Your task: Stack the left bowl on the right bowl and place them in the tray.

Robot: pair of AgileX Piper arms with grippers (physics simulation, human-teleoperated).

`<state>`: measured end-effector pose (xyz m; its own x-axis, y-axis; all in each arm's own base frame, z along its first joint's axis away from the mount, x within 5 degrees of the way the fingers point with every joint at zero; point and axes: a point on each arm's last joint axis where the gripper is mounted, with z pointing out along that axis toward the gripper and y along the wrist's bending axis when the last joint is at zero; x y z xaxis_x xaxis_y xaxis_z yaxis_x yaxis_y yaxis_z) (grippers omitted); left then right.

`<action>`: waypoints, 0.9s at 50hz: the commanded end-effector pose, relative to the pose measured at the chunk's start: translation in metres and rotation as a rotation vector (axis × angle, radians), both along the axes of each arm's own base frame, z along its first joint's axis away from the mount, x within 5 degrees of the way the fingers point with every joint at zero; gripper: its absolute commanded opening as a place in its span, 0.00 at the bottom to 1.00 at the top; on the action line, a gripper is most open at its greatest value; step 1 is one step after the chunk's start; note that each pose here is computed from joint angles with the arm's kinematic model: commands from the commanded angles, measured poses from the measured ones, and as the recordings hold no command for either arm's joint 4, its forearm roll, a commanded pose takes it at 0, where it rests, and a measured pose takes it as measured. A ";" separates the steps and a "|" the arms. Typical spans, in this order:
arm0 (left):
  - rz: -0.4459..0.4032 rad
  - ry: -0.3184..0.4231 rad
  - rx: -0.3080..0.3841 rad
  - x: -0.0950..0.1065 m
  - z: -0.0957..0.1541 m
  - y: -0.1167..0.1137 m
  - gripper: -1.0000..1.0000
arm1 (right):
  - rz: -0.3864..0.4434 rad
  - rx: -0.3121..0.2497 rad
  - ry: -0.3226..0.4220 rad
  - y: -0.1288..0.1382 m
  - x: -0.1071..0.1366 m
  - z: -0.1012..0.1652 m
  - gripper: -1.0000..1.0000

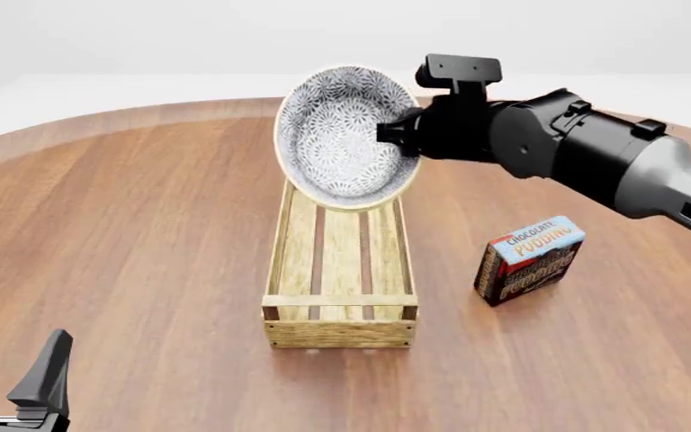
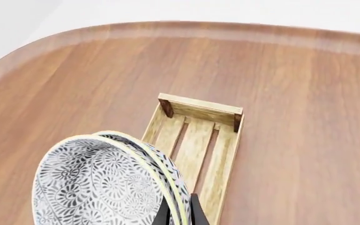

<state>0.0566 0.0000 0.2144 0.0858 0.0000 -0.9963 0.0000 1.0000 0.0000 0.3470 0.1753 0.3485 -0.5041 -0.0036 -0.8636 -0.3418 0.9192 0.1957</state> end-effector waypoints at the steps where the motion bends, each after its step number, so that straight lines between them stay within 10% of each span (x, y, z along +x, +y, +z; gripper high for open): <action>1: 0.000 0.000 0.000 0.000 0.000 0.000 1.00 | -0.011 0.046 -0.026 0.007 0.016 0.005 0.00; 31: 0.000 0.000 0.000 0.000 0.000 0.000 1.00 | -0.008 0.020 -0.006 0.010 0.026 -0.004 0.00; 39: 0.000 0.000 0.000 0.000 0.000 0.000 1.00 | 0.008 0.211 0.098 0.051 -0.008 -0.001 0.00; 45: 0.000 0.000 0.000 0.000 0.000 0.000 1.00 | -0.038 0.242 0.130 0.048 0.004 0.001 0.00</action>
